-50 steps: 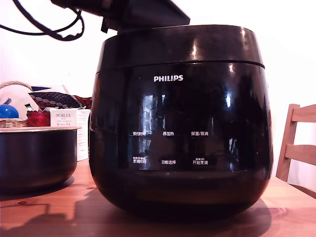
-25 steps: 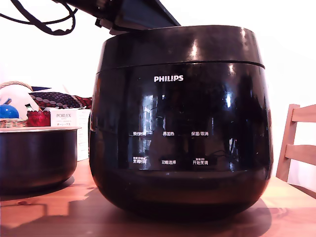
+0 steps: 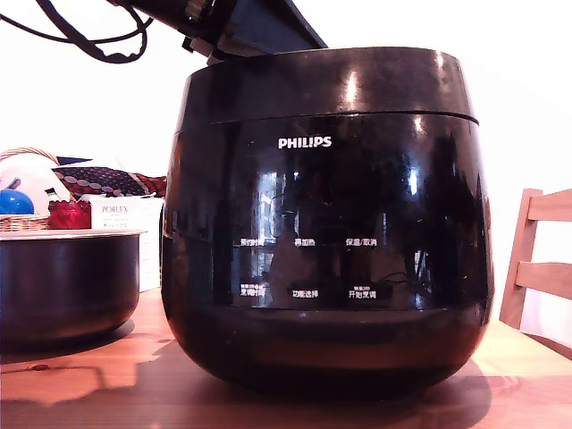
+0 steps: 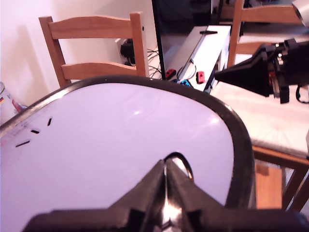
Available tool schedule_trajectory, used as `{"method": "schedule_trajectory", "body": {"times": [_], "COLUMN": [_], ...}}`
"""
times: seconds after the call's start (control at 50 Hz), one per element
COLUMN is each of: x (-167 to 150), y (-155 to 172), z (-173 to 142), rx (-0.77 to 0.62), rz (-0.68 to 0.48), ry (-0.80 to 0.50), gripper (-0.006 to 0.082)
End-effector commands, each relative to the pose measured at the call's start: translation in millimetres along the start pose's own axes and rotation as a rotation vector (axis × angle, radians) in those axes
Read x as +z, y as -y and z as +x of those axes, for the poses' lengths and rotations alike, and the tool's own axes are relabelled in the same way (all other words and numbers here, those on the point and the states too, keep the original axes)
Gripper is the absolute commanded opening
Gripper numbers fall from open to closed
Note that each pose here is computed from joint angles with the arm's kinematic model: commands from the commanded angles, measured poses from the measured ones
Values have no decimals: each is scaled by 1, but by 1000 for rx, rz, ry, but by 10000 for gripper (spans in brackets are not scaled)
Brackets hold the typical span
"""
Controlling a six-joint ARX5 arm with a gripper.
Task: Open the rice cooker by pressing the large metal button on the top of its lid with medium force
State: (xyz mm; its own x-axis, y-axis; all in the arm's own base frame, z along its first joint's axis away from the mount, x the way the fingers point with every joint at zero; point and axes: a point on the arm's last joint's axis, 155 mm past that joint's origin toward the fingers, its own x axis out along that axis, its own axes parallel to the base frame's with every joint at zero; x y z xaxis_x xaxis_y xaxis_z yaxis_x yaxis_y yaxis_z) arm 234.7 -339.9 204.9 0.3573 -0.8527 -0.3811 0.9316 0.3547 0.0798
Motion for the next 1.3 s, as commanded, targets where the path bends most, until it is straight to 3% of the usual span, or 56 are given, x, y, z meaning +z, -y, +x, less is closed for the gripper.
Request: {"method": "schedule_trajectory", "body": {"times": [0.0,0.18,0.48,0.64,1.02,1.28], "x": [-97,-78,3,31,28,16], "y": [15,11,-5,-15,-67,-117], "z": [11,11,-14,-34,-77,-125], "rx": [-44,-29,42,104,335,543], "rz": [-74,-53,-56,-56,-90,-133], "ry": [-264,-194,56,133,123,106], "gripper": [-21,-21,-21,-21,-21,-21]}}
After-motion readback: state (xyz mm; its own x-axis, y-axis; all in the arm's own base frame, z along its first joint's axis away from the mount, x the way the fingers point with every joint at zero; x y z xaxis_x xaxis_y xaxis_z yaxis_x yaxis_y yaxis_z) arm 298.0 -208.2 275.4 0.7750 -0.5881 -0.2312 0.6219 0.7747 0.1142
